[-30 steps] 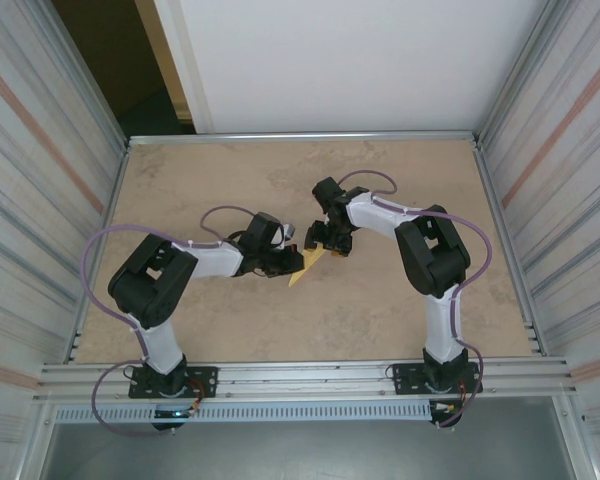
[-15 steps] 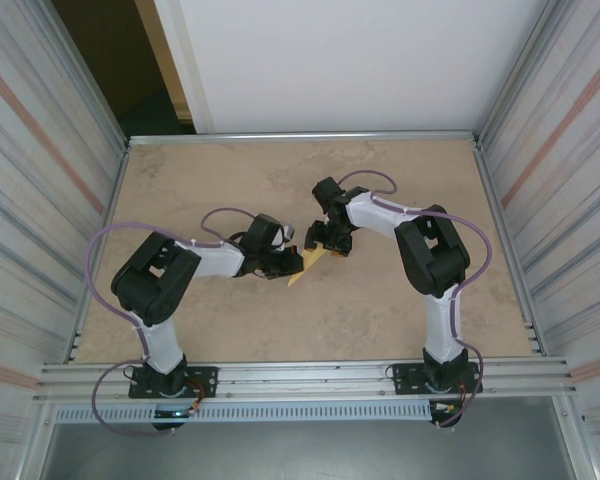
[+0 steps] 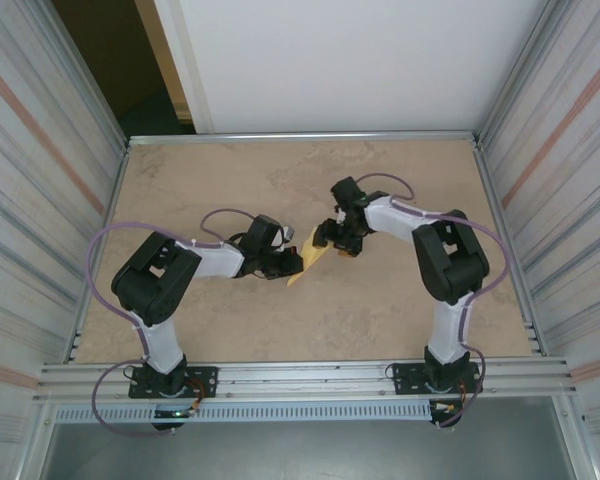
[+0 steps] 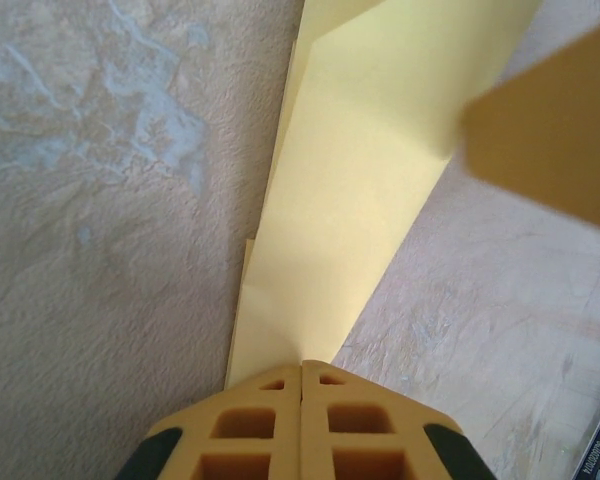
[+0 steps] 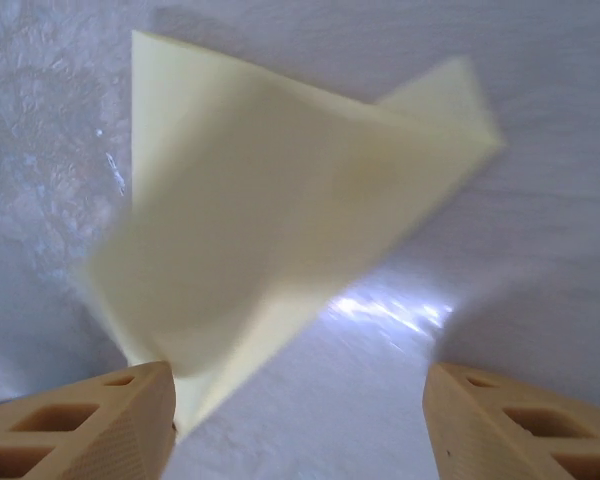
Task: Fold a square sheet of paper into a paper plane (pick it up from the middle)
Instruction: Fold the wing for the fifth time at the center of the table.
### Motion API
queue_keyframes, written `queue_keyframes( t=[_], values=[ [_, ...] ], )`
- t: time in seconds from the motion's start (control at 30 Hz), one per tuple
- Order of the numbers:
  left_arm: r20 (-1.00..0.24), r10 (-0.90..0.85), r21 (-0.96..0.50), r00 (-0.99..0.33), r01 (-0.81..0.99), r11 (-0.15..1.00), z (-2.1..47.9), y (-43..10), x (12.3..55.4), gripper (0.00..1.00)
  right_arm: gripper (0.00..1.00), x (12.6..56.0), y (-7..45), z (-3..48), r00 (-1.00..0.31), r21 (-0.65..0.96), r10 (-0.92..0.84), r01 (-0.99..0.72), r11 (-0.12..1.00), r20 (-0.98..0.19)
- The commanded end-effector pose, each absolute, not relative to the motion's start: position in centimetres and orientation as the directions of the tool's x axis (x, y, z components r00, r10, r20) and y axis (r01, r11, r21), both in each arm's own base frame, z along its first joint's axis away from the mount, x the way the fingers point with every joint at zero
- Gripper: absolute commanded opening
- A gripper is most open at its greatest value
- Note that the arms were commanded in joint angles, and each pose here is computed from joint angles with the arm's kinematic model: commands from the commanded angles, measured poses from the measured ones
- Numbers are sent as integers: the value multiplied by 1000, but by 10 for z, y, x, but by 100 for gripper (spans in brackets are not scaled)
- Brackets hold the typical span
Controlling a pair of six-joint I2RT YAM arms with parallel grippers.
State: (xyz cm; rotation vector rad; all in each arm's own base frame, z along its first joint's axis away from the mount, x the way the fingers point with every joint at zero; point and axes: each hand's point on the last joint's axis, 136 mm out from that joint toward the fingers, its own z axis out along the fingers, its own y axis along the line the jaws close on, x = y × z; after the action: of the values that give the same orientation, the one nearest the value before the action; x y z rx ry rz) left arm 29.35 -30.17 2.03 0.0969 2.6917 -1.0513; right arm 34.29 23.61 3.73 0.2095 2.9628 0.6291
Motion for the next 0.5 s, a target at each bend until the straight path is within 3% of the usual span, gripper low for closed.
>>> queue_keyframes(
  t=[0.0,0.33,0.47],
  values=[
    [-185,-25,-589,-982,91,803,-8,-284,277,4,62,351,239,84,-971,547,141,13,837,-192],
    [-188,-21,-588,-982,96,803,-7,-285,277,3,22,322,279,79,-976,611,8,-131,781,-218],
    [-188,-20,-588,-982,96,803,-7,-284,276,3,12,321,295,64,-982,610,-21,-133,781,-187]
  ],
)
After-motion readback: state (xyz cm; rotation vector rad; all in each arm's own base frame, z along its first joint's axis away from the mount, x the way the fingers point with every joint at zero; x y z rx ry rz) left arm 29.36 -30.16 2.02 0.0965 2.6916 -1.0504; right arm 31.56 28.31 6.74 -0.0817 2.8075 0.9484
